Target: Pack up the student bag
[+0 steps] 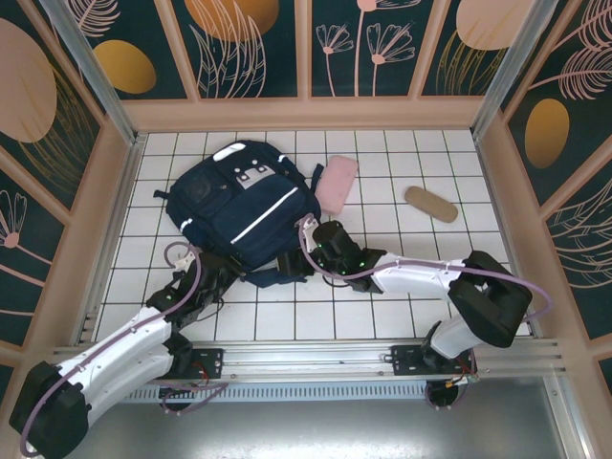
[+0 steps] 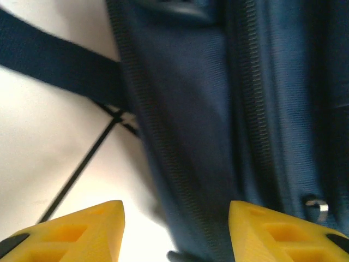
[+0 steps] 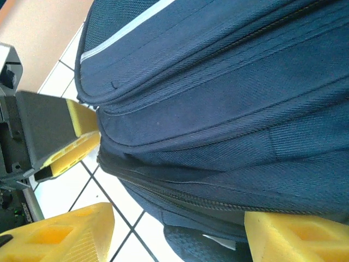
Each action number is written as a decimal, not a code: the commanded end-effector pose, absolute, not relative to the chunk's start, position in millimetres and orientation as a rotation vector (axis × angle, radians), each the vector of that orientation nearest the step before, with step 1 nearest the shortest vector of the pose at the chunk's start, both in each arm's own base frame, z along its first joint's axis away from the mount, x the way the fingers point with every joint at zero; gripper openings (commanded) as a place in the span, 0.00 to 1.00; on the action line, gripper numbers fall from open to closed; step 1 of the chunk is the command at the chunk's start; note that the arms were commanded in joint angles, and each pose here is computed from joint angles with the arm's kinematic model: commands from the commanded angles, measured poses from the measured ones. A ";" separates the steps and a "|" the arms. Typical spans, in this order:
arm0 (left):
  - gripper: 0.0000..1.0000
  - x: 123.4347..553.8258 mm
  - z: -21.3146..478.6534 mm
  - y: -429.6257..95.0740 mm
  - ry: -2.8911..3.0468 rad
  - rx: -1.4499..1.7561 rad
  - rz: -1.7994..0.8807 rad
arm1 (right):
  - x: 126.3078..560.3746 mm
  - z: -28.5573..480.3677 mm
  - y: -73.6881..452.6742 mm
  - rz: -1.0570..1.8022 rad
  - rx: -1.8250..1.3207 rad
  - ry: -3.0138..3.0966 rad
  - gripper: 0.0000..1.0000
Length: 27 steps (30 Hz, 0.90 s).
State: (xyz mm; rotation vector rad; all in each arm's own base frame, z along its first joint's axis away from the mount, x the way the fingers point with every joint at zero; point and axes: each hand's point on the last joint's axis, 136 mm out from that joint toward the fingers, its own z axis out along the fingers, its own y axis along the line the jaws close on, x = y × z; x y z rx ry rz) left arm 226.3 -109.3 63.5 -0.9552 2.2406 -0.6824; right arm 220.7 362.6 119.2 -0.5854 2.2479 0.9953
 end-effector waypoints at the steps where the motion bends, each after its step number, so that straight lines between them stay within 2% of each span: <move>1: 0.52 240.8 77.7 -118.5 2.162 -0.911 -0.769 | 221.8 126.6 371.5 0.996 -0.624 2.219 0.65; 3: 0.52 243.0 76.0 -120.7 2.148 -0.911 -0.790 | 220.6 126.4 373.8 1.003 -0.633 2.218 0.65; 6: 0.37 244.8 71.6 -125.6 2.123 -0.915 -0.849 | 218.1 128.8 377.8 1.016 -0.653 2.211 0.64; 9: 0.35 244.6 63.5 -127.7 2.144 -0.927 -0.845 | 214.0 131.2 382.5 1.007 -0.678 2.204 0.64; 10: 0.28 244.0 60.0 -127.1 2.160 -0.936 -0.829 | 212.9 132.1 383.4 1.001 -0.685 2.203 0.64; 12: 0.00 244.1 57.7 -126.6 2.172 -0.941 -0.810 | 208.9 135.6 385.5 0.996 -0.702 2.192 0.64; 17: 0.00 262.8 87.7 -132.6 2.056 -0.941 -0.886 | 200.7 142.0 389.9 0.973 -0.719 2.172 0.63; 21: 0.00 282.2 113.2 -156.0 2.022 -0.879 -0.989 | 196.0 140.3 394.3 1.009 -0.707 2.177 0.57; 27: 0.00 289.2 122.2 -180.7 2.049 -0.809 -1.098 | 189.9 132.4 410.6 1.065 -0.692 2.181 0.48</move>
